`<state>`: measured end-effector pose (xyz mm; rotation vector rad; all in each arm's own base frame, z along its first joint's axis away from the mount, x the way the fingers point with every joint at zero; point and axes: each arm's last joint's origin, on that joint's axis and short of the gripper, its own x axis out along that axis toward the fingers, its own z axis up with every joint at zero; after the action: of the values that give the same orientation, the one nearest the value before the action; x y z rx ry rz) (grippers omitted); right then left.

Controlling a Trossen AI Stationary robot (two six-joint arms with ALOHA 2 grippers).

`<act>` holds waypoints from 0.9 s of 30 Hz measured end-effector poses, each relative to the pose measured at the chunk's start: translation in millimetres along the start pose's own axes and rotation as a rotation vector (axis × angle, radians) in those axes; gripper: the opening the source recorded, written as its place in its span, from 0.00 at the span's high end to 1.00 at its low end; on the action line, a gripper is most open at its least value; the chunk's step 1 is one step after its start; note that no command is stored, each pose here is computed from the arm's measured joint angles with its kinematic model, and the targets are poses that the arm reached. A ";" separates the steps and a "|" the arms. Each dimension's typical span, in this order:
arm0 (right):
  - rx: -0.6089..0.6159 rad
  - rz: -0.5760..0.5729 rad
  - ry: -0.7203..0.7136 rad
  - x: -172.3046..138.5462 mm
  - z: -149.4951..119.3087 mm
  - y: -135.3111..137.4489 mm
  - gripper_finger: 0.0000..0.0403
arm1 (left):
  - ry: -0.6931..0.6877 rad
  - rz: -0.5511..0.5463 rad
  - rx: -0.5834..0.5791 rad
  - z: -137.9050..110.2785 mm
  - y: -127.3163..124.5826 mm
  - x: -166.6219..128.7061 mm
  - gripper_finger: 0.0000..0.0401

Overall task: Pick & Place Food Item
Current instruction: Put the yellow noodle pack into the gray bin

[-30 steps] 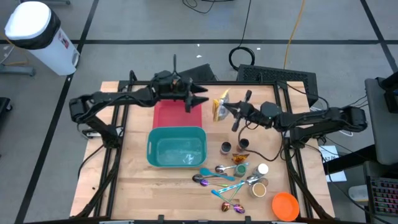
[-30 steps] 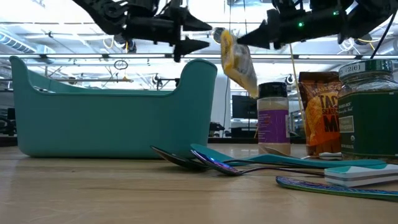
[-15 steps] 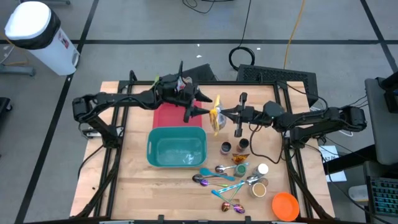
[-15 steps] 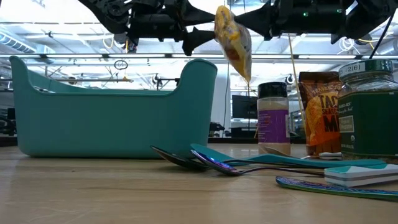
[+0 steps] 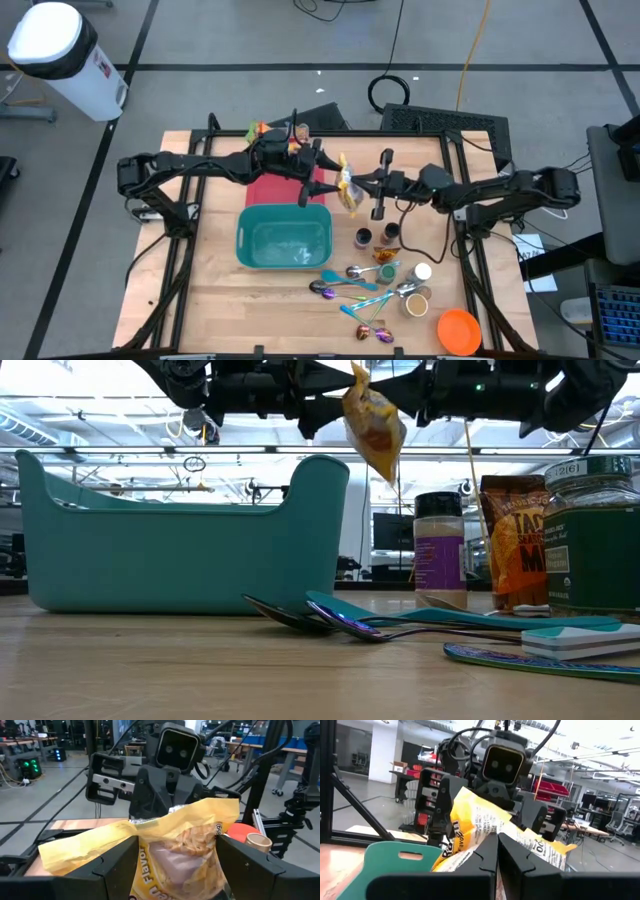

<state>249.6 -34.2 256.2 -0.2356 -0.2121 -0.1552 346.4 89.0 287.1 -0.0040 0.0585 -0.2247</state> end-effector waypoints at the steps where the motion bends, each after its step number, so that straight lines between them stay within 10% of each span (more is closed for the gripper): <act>1: 0.000 0.000 0.003 0.3 -0.7 0.1 1.00 | 0.001 0.001 -0.001 -0.1 0.0 0.0 0.32; 8: 0.003 0.002 0.012 0.7 -2.3 0.6 1.00 | 0.005 0.014 -0.027 -0.6 4.3 -2.3 0.39; 27: 0.125 -0.013 0.043 -2.8 0.1 -4.0 0.90 | -0.051 0.083 0.042 25.6 18.1 -34.1 0.97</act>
<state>246.3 -37.7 256.5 -0.1067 -0.1799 -0.1595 318.8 114.1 314.4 0.0344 0.0035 -0.1425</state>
